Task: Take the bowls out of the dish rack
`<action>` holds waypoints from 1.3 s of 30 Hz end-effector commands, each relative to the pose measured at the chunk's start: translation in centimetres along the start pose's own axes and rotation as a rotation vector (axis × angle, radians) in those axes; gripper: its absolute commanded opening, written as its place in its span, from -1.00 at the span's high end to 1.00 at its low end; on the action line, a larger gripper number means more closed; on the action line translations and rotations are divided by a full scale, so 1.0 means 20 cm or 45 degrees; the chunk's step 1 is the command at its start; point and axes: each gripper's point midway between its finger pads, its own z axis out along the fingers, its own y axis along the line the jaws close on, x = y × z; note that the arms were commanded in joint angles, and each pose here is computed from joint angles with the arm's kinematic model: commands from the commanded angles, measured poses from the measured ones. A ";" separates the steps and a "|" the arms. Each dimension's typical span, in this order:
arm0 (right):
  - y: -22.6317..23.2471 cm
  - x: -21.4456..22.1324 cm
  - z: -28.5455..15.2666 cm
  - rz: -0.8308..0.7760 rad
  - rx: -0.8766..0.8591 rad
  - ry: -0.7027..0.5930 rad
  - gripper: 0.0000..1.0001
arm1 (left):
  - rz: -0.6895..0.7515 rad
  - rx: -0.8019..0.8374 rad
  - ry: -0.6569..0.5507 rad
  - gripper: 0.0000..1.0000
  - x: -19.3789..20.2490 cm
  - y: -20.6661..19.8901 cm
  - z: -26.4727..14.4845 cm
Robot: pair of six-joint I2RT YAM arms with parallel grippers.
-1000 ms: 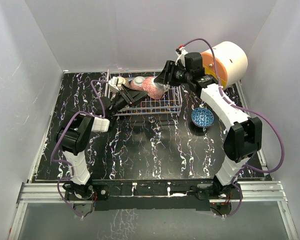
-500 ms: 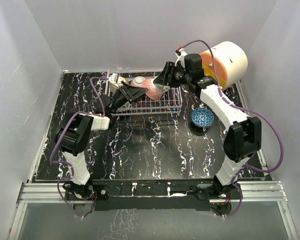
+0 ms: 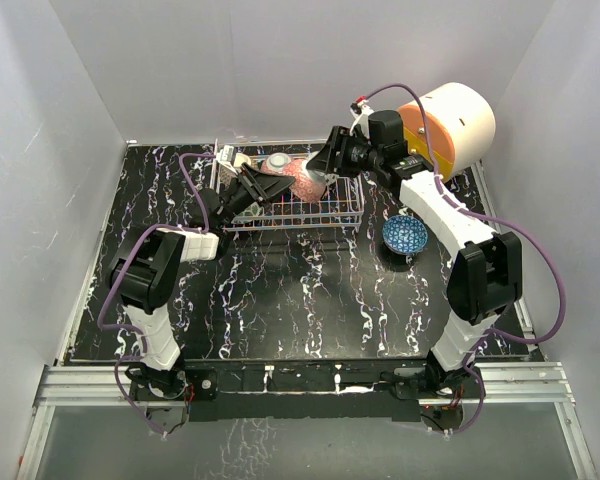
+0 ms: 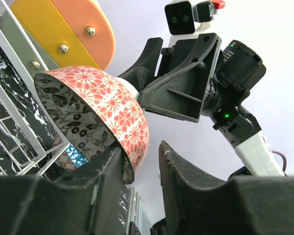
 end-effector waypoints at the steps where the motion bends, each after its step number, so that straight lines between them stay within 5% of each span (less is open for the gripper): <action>1: 0.09 -0.13 -0.02 -0.059 -0.084 -0.112 0.55 | 0.293 0.434 -0.044 0.45 -0.05 -0.50 -0.01; 6: 0.08 -0.11 -0.02 -0.057 -0.087 -0.104 0.55 | 0.302 0.455 -0.020 0.65 -0.04 -0.53 0.00; 10: 0.08 -0.10 -0.02 -0.059 -0.092 -0.100 0.55 | 0.293 0.457 -0.019 1.00 -0.04 -0.53 0.00; 21: 0.04 -0.05 -0.01 -0.046 -0.073 -0.079 0.51 | 0.296 0.451 -0.013 1.00 -0.04 -0.51 0.00; 26: 0.01 -0.08 -0.03 -0.055 -0.012 -0.117 0.07 | 0.282 0.408 0.015 1.00 -0.02 -0.43 0.01; 30: -0.03 -0.13 -0.08 -0.068 0.063 -0.164 -0.04 | 0.286 0.273 0.071 1.00 0.00 -0.29 0.05; 39: -0.12 -0.17 -0.24 -0.114 0.252 -0.276 -0.05 | 0.590 -0.064 0.316 1.00 0.16 -0.21 0.12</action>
